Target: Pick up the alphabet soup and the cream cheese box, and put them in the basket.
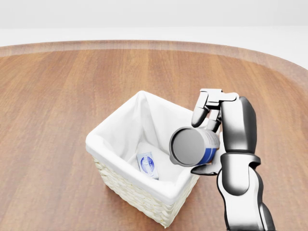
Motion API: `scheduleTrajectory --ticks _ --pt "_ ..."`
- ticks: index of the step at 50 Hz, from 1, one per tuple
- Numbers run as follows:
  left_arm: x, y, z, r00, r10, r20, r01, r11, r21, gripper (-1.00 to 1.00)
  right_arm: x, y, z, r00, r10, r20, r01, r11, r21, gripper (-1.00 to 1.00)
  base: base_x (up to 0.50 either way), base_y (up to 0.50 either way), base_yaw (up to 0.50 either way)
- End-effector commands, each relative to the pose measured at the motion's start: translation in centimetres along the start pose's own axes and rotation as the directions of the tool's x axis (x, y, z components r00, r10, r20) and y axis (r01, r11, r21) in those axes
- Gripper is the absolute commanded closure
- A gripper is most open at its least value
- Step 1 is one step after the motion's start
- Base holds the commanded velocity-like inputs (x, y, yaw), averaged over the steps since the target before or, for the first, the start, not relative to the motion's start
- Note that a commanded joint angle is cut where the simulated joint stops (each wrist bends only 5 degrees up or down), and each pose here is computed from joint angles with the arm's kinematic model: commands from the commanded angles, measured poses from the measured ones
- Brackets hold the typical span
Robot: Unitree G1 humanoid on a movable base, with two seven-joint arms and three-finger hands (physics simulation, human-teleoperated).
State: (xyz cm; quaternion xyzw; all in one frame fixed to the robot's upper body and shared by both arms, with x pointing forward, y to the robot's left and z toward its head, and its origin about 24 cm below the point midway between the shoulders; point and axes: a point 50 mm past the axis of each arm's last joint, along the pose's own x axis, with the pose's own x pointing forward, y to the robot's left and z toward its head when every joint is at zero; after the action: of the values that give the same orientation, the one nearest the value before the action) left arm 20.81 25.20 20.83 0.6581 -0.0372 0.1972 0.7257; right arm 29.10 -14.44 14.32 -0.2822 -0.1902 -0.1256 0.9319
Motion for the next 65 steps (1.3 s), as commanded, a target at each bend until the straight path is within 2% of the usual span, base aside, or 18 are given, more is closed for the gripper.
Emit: scheduleTrajectory --ticks 1,5,31,37,42,45,58,65 --pt "0.0 0.1 0.1 1.0 -0.004 0.002 0.004 1.0 0.007 -1.0 1.5 1.8 0.1 0.998 0.069 -0.007 -0.069 0.998 0.005 1.0 0.0 0.0 0.0" --pt "0.0 -0.3 -0.1 1.0 0.0 -0.001 0.0 1.0 -0.012 -1.0 2.1 2.4 0.2 0.995 0.102 -0.002 -0.102 0.995 -0.011 1.0 0.0 0.0 0.0" --pt "0.1 -0.2 0.0 1.0 -0.007 0.0 0.007 1.0 -0.001 -1.0 5.0 5.9 1.0 0.969 0.245 -0.009 -0.244 0.959 -0.141 1.0 0.0 0.0 0.0" --pt "0.1 -0.3 0.0 1.0 -0.008 -0.001 0.008 1.0 -0.006 -1.0 5.8 7.0 -0.5 0.954 0.286 -0.089 -0.298 0.938 -0.179 1.0 0.0 0.0 0.0" --pt "0.0 -0.3 0.0 1.0 -0.01 -0.001 0.01 1.0 -0.002 -1.0 6.5 7.5 -0.7 0.947 0.3 -0.114 -0.317 0.929 -0.191 1.0 0.0 0.0 0.0" --pt "0.1 -0.6 -0.1 1.0 -0.006 -0.005 0.006 1.0 -0.018 -1.0 6.6 7.9 -1.0 0.942 0.309 -0.134 -0.331 0.92 -0.207 1.0 0.0 0.0 0.0" --pt "0.0 -0.3 -0.1 1.0 -0.008 -0.002 0.008 1.0 -0.005 -1.0 6.8 9.5 -3.5 0.904 0.316 -0.287 -0.386 0.892 -0.233 1.0 0.0 0.0 0.0" --pt "0.0 -0.2 0.0 1.0 -0.009 -0.001 0.009 1.0 0.0 -1.0 6.9 10.0 -3.5 0.892 0.331 -0.309 -0.41 0.88 -0.24 1.0 0.0 0.0 0.0"
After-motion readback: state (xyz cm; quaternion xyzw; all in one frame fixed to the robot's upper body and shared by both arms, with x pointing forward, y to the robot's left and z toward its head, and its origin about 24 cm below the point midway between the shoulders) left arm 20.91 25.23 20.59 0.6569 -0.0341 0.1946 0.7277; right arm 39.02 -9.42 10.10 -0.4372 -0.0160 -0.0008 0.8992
